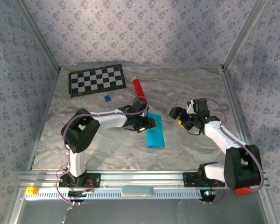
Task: Fold a paper plane with a square sheet of paper (pick it up from the middle)
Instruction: First fold the square sheet of paper in half at the center of the table, then hold the square sheet of paper at the center of the table.
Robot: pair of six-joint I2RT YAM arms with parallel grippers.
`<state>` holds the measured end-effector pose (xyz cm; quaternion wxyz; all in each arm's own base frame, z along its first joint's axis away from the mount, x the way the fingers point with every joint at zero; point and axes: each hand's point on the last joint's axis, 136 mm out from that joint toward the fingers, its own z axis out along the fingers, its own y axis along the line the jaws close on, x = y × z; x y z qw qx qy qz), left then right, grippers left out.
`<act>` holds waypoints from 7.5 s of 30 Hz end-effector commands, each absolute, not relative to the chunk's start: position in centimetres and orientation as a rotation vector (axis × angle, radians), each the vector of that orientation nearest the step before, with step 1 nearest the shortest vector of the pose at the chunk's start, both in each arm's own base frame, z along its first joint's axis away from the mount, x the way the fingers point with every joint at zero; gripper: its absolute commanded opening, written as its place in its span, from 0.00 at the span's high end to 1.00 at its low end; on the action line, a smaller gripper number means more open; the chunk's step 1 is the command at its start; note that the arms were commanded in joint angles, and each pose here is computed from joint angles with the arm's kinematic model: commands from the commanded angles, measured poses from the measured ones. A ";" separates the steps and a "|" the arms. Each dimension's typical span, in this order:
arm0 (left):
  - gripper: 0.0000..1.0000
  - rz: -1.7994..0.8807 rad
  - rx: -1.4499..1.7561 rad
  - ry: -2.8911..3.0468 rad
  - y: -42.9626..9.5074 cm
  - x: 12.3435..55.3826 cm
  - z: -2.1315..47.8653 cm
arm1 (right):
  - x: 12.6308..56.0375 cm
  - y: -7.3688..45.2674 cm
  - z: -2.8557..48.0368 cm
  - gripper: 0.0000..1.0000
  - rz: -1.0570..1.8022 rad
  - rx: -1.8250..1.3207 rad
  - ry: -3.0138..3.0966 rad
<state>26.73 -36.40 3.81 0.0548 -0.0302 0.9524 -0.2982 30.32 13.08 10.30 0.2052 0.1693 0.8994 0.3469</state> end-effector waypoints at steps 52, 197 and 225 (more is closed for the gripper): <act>0.46 -0.503 0.132 2.953 -31.5 26.9 2.0 | 29.9 14.7 9.3 0.15 0.987 0.382 2.565; 0.38 -0.277 0.164 3.017 -32.4 27.0 -1.6 | 24.6 20.6 -2.3 1.00 0.781 -0.061 3.063; 1.00 -1.251 -0.006 2.645 -36.0 28.7 8.2 | 25.4 20.0 -2.2 1.00 0.680 -0.043 3.073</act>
